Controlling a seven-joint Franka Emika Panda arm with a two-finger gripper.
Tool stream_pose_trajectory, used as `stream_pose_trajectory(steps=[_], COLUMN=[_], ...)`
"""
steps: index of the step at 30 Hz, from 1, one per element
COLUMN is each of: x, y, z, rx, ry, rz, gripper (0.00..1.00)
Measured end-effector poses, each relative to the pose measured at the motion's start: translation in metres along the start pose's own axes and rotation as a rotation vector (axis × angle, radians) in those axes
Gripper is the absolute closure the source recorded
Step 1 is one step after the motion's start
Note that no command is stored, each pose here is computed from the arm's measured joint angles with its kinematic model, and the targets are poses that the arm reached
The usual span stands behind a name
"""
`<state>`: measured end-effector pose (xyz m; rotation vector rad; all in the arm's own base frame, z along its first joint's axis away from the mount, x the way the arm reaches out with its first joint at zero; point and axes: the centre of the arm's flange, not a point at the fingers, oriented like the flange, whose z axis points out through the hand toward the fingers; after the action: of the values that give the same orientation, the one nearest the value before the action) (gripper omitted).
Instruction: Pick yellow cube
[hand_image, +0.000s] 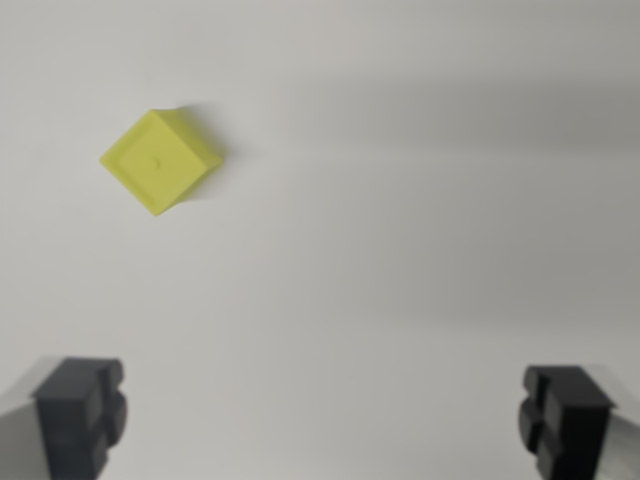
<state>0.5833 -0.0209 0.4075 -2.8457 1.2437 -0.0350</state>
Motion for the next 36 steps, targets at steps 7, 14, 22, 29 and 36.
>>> stream_pose_trajectory(steps=[7, 14, 22, 29, 36], x=[-0.006, -0.011, -0.018, -0.024, -0.029], y=[-0.006, -0.012, -0.02, -0.026, -0.032], z=[0.018, 0.036, 0.056, 0.074, 0.091], rx=[-0.0026, -0.0055, -0.0084, -0.0111, -0.0136], ry=[-0.0016, -0.0035, -0.0051, -0.0067, -0.008], rz=[-0.05, -0.101, -0.16, -0.211, -0.262], gripper=[0.0, 0.0, 0.0, 0.0, 0.0])
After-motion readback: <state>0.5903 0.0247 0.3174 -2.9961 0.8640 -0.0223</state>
